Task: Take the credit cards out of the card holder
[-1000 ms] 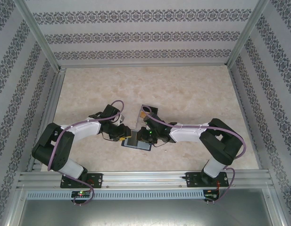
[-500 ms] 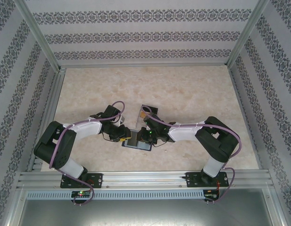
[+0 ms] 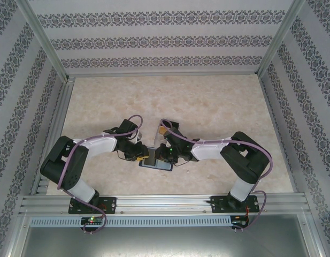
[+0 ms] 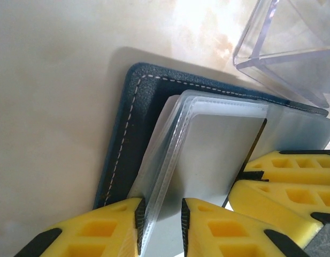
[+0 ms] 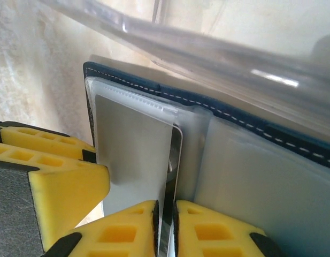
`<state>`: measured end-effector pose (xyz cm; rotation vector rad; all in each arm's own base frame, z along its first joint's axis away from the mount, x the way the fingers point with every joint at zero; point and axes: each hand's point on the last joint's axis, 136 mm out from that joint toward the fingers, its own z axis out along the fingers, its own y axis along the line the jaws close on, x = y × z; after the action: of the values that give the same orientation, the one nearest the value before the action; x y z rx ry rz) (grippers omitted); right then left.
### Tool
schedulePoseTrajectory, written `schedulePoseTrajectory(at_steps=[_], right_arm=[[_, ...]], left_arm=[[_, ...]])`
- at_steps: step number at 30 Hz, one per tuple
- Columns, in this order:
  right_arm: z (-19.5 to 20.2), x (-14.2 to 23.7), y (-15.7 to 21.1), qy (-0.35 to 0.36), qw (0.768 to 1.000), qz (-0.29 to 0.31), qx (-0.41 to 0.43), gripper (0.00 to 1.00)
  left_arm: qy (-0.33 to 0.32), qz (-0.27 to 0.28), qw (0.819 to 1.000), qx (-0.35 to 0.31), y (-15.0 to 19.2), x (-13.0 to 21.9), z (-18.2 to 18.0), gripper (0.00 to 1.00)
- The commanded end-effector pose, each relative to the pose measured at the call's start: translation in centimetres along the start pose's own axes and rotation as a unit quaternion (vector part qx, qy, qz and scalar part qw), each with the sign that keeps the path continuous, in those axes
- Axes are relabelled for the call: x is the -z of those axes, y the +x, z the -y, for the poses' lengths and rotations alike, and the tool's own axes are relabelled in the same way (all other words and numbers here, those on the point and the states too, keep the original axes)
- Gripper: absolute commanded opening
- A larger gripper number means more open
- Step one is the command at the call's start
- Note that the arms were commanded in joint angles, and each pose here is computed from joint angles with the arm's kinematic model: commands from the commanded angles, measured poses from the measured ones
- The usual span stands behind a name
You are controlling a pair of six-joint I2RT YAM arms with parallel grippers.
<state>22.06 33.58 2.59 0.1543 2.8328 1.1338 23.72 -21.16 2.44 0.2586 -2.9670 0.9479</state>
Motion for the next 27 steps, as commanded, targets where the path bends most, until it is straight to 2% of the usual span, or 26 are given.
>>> schedulePoseTrajectory(at_steps=[1,5,11,23,27], right_arm=[[-0.2,-0.4,0.2,-0.018,1.000,-0.009,-0.006,0.12],[0.2,-0.2,0.3,-0.017,1.000,-0.007,-0.011,0.00],[1.2,0.8,0.2,-0.012,1.000,0.003,-0.019,0.00],[2.1,1.8,0.4,-0.004,1.000,0.007,-0.018,0.00],[1.6,1.4,0.4,-0.002,1.000,0.004,-0.009,0.16]], left_arm=[[-0.024,-0.025,0.999,-0.004,1.2,-0.8,-0.7,0.28],[-0.031,-0.023,0.999,-0.003,1.1,-0.6,-0.8,0.27],[-0.055,-0.022,0.998,0.004,1.1,-0.6,-1.6,0.21],[-0.060,-0.023,0.998,0.004,1.1,-0.6,-1.9,0.21],[-0.058,-0.023,0.998,0.003,1.1,-0.6,-1.7,0.21]])
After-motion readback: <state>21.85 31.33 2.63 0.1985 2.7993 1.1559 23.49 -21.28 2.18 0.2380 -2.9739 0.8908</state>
